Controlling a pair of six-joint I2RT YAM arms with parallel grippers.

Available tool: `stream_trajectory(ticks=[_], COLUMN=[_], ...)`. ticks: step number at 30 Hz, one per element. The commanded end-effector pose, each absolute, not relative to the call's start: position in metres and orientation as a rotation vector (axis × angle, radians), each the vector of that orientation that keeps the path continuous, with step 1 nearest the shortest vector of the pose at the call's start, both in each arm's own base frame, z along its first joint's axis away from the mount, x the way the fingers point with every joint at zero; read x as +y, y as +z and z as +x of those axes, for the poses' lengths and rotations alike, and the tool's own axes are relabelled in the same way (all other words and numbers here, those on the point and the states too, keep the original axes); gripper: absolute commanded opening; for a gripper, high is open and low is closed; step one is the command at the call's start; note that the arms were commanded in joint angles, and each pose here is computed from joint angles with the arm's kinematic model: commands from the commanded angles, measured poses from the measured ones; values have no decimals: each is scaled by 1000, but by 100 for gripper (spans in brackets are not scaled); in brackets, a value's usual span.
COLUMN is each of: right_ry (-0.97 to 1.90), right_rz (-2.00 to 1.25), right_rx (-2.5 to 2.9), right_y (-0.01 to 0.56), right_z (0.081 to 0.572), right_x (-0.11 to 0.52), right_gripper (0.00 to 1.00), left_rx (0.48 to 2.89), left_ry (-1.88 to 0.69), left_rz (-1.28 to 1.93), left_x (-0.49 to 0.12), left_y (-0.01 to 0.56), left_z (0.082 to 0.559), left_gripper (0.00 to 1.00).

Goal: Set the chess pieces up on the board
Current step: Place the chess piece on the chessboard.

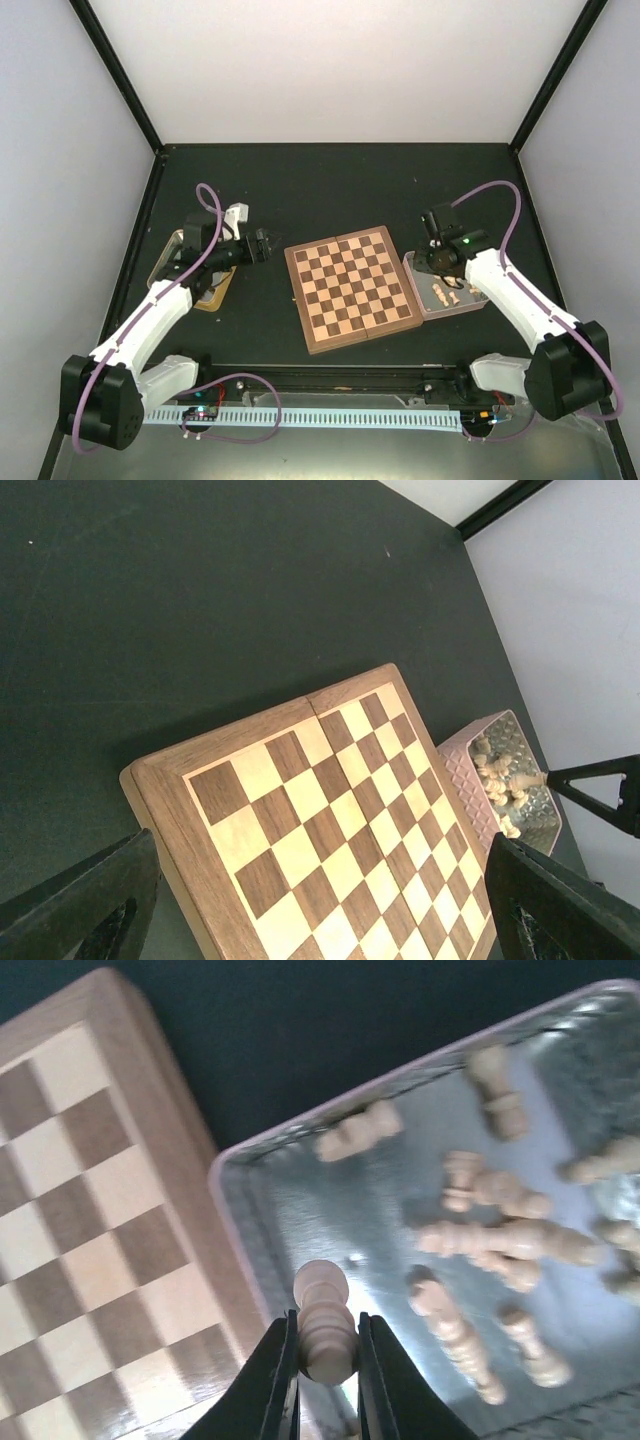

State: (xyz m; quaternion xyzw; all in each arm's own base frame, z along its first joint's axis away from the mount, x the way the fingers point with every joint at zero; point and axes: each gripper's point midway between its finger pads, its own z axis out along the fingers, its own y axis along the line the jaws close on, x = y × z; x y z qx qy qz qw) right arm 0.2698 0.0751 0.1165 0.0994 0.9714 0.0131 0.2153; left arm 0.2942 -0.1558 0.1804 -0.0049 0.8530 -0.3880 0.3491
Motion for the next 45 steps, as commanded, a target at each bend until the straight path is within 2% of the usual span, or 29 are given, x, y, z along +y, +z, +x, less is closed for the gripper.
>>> stream_trajectory(ticks=[1, 5, 18, 27, 37, 45], right_ry=[398, 537, 200, 160, 87, 77], right_rz=[132, -59, -642, -780, -772, -785], right_rx=[2706, 2723, 2778, 2766, 2749, 2750], right_y=[121, 122, 87, 79, 74, 70], right_z=[275, 272, 247, 227, 237, 240], right_x=[132, 185, 315, 341, 354, 360], right_gripper=[2, 2, 2, 3, 4, 10], left_rx=[2227, 2237, 2255, 2222, 2118, 2092], left_ry=[-1002, -1008, -825, -712, -581, -543], left_rz=[-27, -24, -218, -330, -464, -490], left_x=[-157, -161, -130, -109, -78, -69], left_y=[177, 175, 162, 164, 175, 171], left_z=[293, 293, 295, 296, 290, 287], left_gripper=[90, 90, 89, 89, 89, 89])
